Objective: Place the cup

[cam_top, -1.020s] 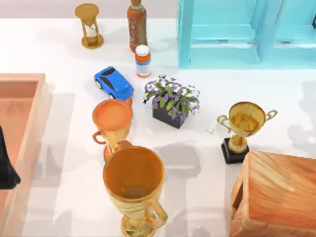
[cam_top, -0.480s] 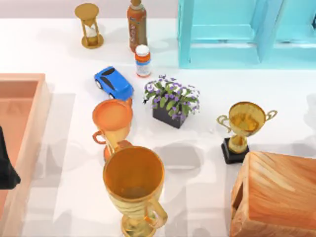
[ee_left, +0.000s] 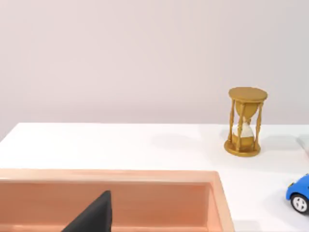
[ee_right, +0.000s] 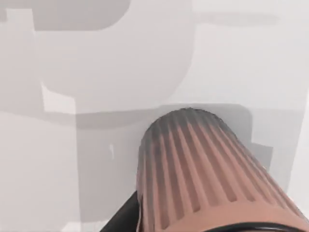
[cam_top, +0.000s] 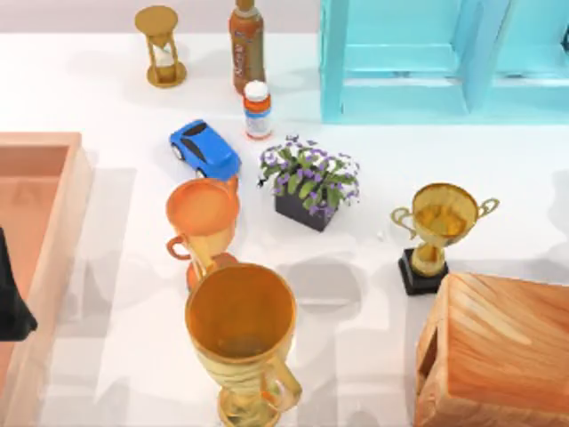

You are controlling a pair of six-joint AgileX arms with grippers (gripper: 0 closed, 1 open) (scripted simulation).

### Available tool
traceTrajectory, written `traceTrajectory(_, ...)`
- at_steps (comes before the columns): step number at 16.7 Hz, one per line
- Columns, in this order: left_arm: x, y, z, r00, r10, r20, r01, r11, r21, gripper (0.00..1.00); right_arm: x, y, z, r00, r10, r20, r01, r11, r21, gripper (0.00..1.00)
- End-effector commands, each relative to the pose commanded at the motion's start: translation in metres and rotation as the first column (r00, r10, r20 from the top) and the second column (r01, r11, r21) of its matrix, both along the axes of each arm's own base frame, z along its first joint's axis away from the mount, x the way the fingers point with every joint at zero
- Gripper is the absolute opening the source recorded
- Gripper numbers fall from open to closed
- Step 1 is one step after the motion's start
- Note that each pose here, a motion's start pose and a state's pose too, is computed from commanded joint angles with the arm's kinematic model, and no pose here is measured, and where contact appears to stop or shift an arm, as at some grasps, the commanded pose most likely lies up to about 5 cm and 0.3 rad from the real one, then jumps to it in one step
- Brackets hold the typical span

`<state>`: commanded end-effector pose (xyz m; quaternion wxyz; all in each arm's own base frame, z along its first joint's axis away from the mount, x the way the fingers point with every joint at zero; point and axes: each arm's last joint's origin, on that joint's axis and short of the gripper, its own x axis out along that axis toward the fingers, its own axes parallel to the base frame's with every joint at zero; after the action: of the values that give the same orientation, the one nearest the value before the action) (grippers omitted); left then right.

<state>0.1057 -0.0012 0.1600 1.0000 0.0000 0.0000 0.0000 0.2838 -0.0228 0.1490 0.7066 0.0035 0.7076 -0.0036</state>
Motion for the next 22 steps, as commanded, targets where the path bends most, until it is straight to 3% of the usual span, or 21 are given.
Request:
traceTrajectory(8, 0.0, 0.0, 0.0, 1.0, 0.0, 0.0, 0.0, 1.0, 0.0, 1.0, 0.0, 0.0, 0.0, 1.0, 0.0, 0.0, 0.0, 1.0, 0.0, 0.02)
traceTrajectory(18, 0.0, 0.0, 0.0, 1.0, 0.0, 0.0, 0.0, 1.0, 0.0, 1.0, 0.0, -0.001, 0.0, 1.0, -0.001, 0.0, 0.001, 1.0, 0.0, 0.0)
traceTrajectory(22, 0.0, 0.0, 0.0, 1.0, 0.0, 0.0, 0.0, 1.0, 0.0, 1.0, 0.011, -0.028, 0.007, 1.0, 0.005, -0.018, -0.005, 1.0, 0.002, 0.0)
